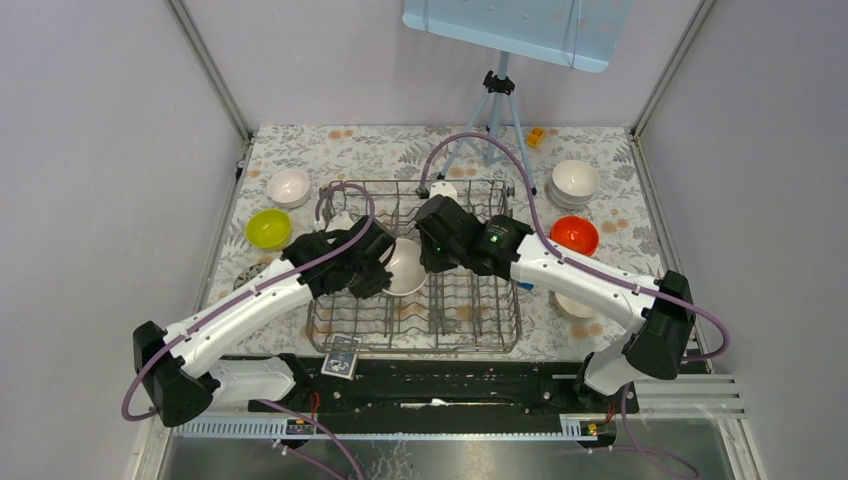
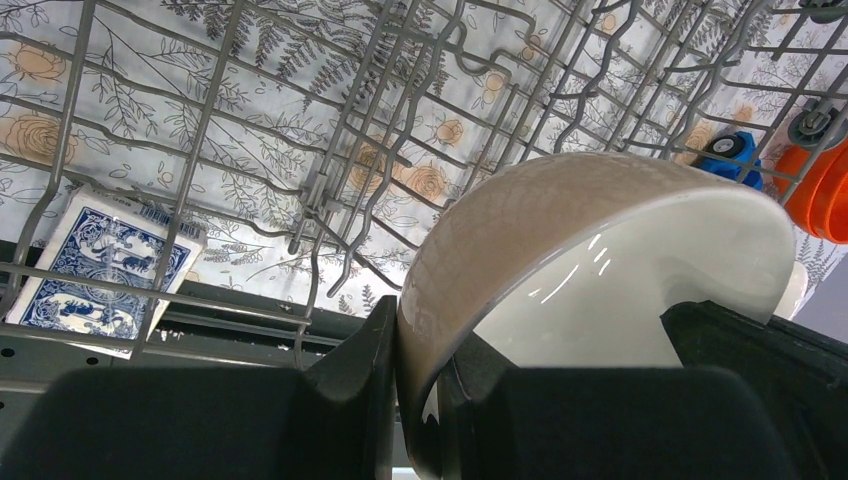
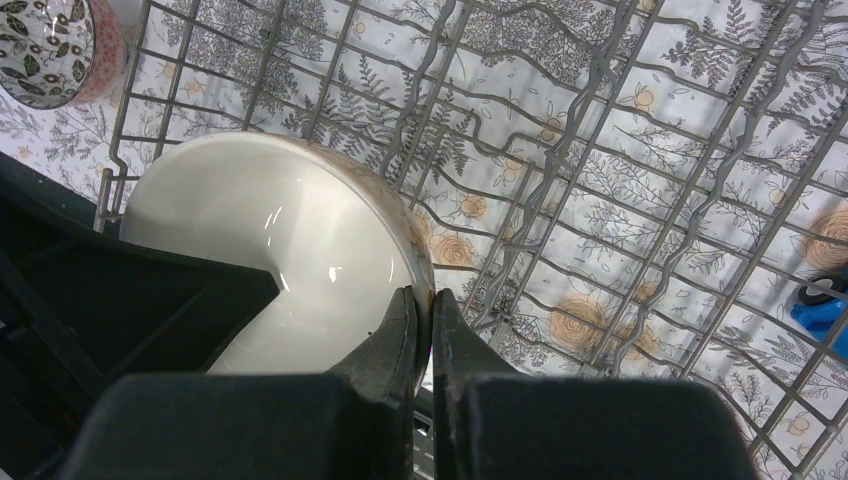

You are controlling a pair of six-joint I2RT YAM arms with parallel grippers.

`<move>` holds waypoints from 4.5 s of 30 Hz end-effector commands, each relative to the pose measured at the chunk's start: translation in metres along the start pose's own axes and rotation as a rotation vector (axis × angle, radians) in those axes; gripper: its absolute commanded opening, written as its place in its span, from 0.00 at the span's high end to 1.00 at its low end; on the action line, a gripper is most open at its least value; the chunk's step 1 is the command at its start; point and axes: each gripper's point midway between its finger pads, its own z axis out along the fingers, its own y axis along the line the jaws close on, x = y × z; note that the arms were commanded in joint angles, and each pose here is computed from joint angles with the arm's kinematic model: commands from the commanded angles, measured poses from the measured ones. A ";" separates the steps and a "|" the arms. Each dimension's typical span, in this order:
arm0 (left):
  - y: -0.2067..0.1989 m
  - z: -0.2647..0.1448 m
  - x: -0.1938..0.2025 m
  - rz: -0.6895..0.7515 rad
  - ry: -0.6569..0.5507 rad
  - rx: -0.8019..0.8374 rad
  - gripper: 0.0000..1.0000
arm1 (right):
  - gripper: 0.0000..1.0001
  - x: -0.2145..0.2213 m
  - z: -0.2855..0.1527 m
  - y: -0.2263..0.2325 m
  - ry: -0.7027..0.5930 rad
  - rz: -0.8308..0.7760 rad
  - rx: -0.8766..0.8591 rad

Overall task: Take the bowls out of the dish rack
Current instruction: Place the bowl with the bowl.

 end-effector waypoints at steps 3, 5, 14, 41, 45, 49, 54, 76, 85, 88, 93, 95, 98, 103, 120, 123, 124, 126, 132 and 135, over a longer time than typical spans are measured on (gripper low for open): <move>-0.024 -0.010 -0.013 -0.007 -0.049 0.106 0.93 | 1.00 0.002 -0.011 -0.008 -0.012 -0.028 0.018; -0.023 -0.009 -0.013 0.011 -0.050 0.104 0.76 | 1.00 0.003 -0.013 -0.011 -0.012 -0.027 0.032; -0.017 -0.010 -0.016 0.045 -0.071 0.098 0.66 | 1.00 0.003 -0.016 -0.022 -0.029 -0.007 0.073; -0.025 -0.001 0.008 0.198 -0.019 0.154 0.87 | 1.00 -0.008 -0.024 -0.023 -0.088 0.047 0.079; -0.027 0.002 0.013 0.219 -0.001 0.167 0.84 | 1.00 -0.009 -0.025 -0.022 -0.094 0.053 0.076; -0.028 0.003 0.014 0.234 0.000 0.181 1.00 | 1.00 -0.008 -0.025 -0.024 -0.093 0.056 0.080; -0.030 -0.001 0.012 0.250 -0.010 0.206 1.00 | 1.00 -0.003 -0.024 -0.022 -0.074 0.042 0.059; -0.048 -0.012 0.010 0.222 -0.014 0.288 1.00 | 1.00 0.006 -0.036 -0.039 -0.053 -0.009 0.109; -0.068 -0.013 0.017 0.247 0.019 0.366 0.67 | 1.00 0.010 -0.054 -0.055 -0.070 0.004 0.145; -0.073 -0.014 0.019 0.253 0.027 0.385 0.53 | 1.00 0.010 -0.060 -0.060 -0.082 0.015 0.160; -0.081 -0.025 0.017 0.256 0.029 0.428 0.23 | 1.00 0.008 -0.074 -0.076 -0.102 0.001 0.222; -0.085 -0.035 0.013 0.248 0.018 0.457 0.11 | 1.00 0.004 -0.084 -0.087 -0.118 -0.023 0.272; -0.089 -0.051 0.002 0.233 -0.026 0.493 0.01 | 1.00 -0.002 -0.100 -0.106 -0.131 -0.052 0.341; -0.084 -0.068 -0.017 0.199 -0.112 0.497 0.01 | 1.00 -0.014 -0.120 -0.142 -0.148 -0.024 0.445; -0.040 -0.016 -0.010 0.153 -0.173 0.425 0.01 | 1.00 0.026 -0.167 -0.282 -0.408 0.676 0.659; -0.035 -0.010 -0.006 0.156 -0.158 0.406 0.01 | 1.00 0.039 -0.164 -0.288 -0.412 0.716 0.684; -0.033 -0.008 -0.005 0.153 -0.154 0.402 0.01 | 1.00 0.043 -0.164 -0.291 -0.409 0.722 0.697; -0.029 -0.006 -0.003 0.148 -0.152 0.397 0.01 | 1.00 0.051 -0.164 -0.294 -0.401 0.733 0.716; -0.023 0.001 0.003 0.135 -0.137 0.406 0.01 | 1.00 0.078 -0.159 -0.300 -0.383 0.782 0.749; -0.022 0.004 0.008 0.137 -0.117 0.406 0.01 | 1.00 0.090 -0.151 -0.302 -0.375 0.814 0.759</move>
